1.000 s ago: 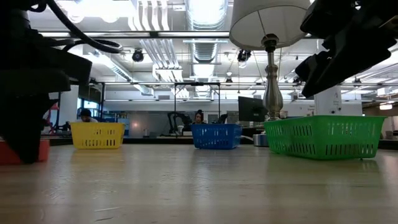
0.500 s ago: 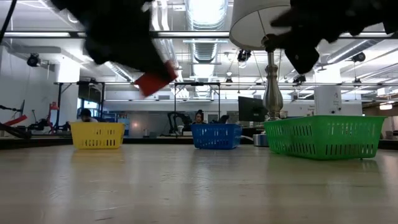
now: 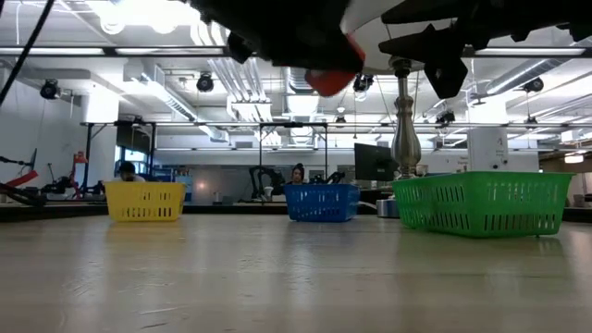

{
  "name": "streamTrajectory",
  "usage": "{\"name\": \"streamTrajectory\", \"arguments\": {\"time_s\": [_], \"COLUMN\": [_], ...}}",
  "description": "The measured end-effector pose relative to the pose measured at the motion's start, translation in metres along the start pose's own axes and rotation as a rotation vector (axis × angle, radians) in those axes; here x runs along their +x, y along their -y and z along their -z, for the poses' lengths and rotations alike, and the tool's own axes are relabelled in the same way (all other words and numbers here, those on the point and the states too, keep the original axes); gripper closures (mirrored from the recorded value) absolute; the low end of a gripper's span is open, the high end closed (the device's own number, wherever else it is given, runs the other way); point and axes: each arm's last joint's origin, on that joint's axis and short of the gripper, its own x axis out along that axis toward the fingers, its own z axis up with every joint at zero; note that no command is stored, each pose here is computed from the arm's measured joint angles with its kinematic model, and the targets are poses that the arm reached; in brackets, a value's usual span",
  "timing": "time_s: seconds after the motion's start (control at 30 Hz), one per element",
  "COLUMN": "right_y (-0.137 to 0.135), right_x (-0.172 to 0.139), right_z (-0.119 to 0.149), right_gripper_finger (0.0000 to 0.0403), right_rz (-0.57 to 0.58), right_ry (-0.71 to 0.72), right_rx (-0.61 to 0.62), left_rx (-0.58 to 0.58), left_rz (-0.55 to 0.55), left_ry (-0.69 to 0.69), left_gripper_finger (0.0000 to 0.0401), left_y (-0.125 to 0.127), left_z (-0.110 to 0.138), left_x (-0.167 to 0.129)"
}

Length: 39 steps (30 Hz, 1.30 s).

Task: Pick and place Stapler, Stapler remover, tape
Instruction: Put the top red tape into the green basket

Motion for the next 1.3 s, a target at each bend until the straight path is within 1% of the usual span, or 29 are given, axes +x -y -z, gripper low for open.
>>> {"name": "streamTrajectory", "arguments": {"time_s": [0.1, 0.27, 0.4, 0.53, 0.73, 0.97, 1.3], "right_y": [0.0, 0.003, 0.003, 0.005, 0.008, 0.009, 0.01], "right_x": [0.0, 0.0, 0.0, 0.0, -0.001, -0.001, -0.001], "right_z": [0.0, 0.0, 0.0, 0.002, 0.006, 0.007, 0.009], "right_gripper_finger": [0.0252, 0.0252, 0.0252, 0.0252, 0.0252, 0.0252, 0.0259], "right_rz": [0.003, 0.07, 0.074, 0.098, 0.12, 0.129, 0.136], "right_ry": [-0.001, 0.026, 0.034, 0.015, -0.022, -0.036, -0.052], "right_rx": [-0.001, 0.047, 0.042, 0.027, 0.008, -0.002, -0.01], "left_rx": [0.021, 0.123, 0.188, 0.241, 0.227, 0.198, 0.224], "left_rz": [-0.081, -0.11, -0.159, -0.201, -0.199, -0.191, -0.192], "left_ry": [0.001, 0.017, -0.002, -0.047, -0.052, -0.049, -0.077], "left_gripper_finger": [0.0356, 0.0356, 0.0356, 0.0356, 0.0355, 0.035, 0.0342], "left_y": [0.007, 0.023, 0.033, 0.037, 0.04, 0.036, 0.032], "left_z": [0.0, -0.014, -0.022, -0.025, -0.027, -0.03, -0.028], "left_x": [0.012, 0.03, 0.046, 0.057, 0.061, 0.063, 0.064]}}
